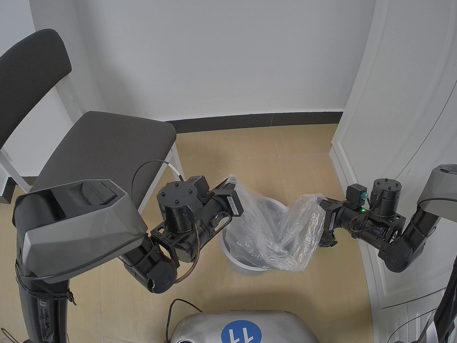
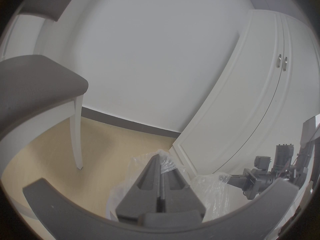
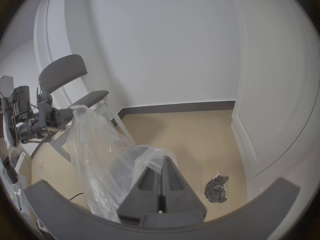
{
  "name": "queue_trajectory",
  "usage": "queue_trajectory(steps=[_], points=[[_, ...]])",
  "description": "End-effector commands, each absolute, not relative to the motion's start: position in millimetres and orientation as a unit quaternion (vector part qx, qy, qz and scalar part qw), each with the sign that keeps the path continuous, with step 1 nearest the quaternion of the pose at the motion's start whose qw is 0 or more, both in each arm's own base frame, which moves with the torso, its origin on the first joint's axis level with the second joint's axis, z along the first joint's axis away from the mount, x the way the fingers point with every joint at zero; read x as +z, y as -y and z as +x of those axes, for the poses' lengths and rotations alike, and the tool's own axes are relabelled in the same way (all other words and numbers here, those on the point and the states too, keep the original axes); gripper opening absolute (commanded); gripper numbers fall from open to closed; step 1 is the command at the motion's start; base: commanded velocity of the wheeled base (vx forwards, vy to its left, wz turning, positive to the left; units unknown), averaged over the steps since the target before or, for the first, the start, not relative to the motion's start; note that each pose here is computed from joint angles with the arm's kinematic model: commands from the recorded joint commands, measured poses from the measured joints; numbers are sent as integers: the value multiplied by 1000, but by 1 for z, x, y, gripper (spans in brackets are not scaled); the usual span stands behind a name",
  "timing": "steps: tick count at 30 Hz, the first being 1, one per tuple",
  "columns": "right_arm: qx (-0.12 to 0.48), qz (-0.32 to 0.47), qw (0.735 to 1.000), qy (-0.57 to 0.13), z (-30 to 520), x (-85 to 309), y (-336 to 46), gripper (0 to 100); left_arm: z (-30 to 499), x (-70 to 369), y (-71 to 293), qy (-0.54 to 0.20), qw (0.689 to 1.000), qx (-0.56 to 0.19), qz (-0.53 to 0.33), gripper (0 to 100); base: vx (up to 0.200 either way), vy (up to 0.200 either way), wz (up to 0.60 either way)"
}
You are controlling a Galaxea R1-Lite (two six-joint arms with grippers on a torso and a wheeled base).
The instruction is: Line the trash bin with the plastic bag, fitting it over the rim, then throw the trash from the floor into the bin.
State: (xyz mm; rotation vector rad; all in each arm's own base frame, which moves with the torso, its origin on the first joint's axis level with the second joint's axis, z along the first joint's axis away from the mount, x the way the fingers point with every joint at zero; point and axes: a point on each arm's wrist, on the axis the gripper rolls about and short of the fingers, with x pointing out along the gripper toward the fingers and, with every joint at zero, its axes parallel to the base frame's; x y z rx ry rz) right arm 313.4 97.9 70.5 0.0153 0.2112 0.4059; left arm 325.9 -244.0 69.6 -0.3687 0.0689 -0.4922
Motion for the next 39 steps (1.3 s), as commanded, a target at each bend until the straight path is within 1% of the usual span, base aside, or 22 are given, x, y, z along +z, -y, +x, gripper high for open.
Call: queue_trajectory(steps=[1,7,12,19,24,26,27,30,33,36,37,39], points=[[195,9,976,-99,316,73,-93,0,332,54,248,-43,953,-239,-183,0,0,0,0],[195,9,976,-96,318,72,-92,0,337,40,253,-47,951,-240,-190,0,0,0,0],[199,10,978,-70,324,57,-96,0,349,17,256,-49,952,-234,-192,0,0,0,0],[207,10,976,-59,330,40,-104,0,365,8,248,-42,956,-217,-194,0,0,0,0],[216,9,973,-79,333,22,-112,0,370,4,243,-42,958,-209,-194,0,0,0,0],[216,9,973,-79,333,22,-112,0,370,4,243,-42,958,-209,-194,0,0,0,0],[217,7,973,-83,336,16,-115,0,370,-6,242,-51,958,-207,-190,0,0,0,0],[216,7,972,-89,336,12,-115,0,369,-13,242,-53,959,-208,-186,0,0,0,0],[215,6,972,-89,336,12,-115,0,368,-14,242,-56,959,-208,-183,0,0,0,0],[206,2,975,-84,334,18,-108,0,364,-13,228,-74,967,-199,-141,0,0,0,0],[199,-5,977,-80,333,22,-103,0,361,-12,220,-88,971,-196,-106,0,0,0,0],[188,-26,979,-77,333,24,-91,0,358,-10,210,-110,974,-188,-62,0,0,0,0]])
